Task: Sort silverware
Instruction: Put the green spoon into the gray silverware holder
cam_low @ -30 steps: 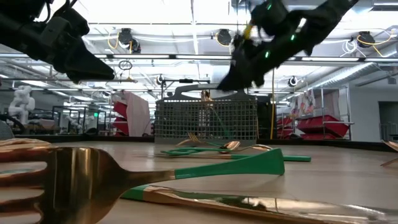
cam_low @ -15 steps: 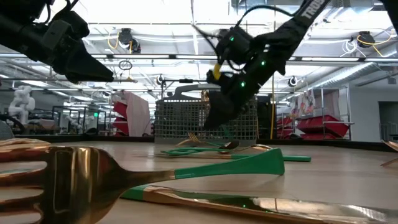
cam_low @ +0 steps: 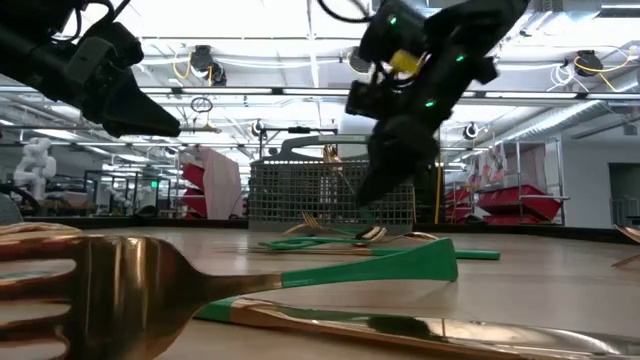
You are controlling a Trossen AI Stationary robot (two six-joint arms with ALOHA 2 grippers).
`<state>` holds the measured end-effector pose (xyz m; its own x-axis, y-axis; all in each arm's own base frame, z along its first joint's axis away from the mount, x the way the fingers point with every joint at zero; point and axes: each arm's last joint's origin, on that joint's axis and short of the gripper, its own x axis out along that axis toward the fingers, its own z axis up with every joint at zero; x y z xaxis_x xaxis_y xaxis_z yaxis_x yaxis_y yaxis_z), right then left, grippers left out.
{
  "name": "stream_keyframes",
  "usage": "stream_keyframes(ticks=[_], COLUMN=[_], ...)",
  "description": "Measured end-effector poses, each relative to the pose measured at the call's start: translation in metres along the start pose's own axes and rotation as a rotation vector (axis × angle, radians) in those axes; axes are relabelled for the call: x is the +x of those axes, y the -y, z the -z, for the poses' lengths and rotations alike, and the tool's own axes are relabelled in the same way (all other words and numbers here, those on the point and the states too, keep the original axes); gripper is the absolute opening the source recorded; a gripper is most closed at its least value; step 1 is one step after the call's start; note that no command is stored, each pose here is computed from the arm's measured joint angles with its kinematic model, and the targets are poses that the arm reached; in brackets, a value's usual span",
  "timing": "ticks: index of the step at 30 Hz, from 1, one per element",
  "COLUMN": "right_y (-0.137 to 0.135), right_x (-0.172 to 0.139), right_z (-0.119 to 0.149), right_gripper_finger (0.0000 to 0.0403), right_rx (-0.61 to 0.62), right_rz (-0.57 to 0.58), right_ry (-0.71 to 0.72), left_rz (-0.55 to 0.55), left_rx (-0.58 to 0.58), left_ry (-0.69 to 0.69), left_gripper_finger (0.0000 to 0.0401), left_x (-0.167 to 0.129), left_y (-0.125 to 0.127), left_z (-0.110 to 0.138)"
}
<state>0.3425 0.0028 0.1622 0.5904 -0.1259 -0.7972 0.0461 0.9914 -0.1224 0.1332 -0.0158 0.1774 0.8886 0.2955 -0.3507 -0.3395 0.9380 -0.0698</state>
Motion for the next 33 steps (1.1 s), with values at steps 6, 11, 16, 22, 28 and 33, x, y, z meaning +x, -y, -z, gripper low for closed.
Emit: stream_keyframes(ticks=[6, 11, 16, 22, 28, 33], right_y=[-0.044, -0.054, -0.060, -0.069, -0.067, -0.065], right_x=[-0.004, -0.006, -0.003, 0.010, 0.023, 0.026], right_z=[0.006, 0.004, 0.007, 0.014, 0.021, 0.023], right_gripper_finger=[0.0201, 0.0201, 0.0201, 0.0201, 0.0187, 0.0099], right_rx=[-0.070, -0.039, -0.007, -0.007, 0.027, 0.053], right_rz=[-0.080, -0.100, -0.108, -0.116, -0.084, -0.074], right_ry=[-0.028, 0.003, -0.014, -0.048, -0.091, -0.119], left_rz=[0.001, 0.001, 0.001, -0.004, -0.006, -0.007], left_rx=[-0.002, -0.002, -0.017, -0.018, -0.015, -0.012], left_ry=[0.003, 0.003, 0.003, -0.011, -0.019, -0.022], left_gripper_finger=[0.0157, 0.0157, 0.0157, 0.0157, 0.0157, 0.0157], left_x=[0.000, 0.000, 0.000, 0.000, 0.001, 0.001], left_y=[0.000, 0.000, 0.000, 0.000, 0.000, 0.000], left_z=[0.000, 0.000, 0.000, 0.001, 0.002, 0.002])
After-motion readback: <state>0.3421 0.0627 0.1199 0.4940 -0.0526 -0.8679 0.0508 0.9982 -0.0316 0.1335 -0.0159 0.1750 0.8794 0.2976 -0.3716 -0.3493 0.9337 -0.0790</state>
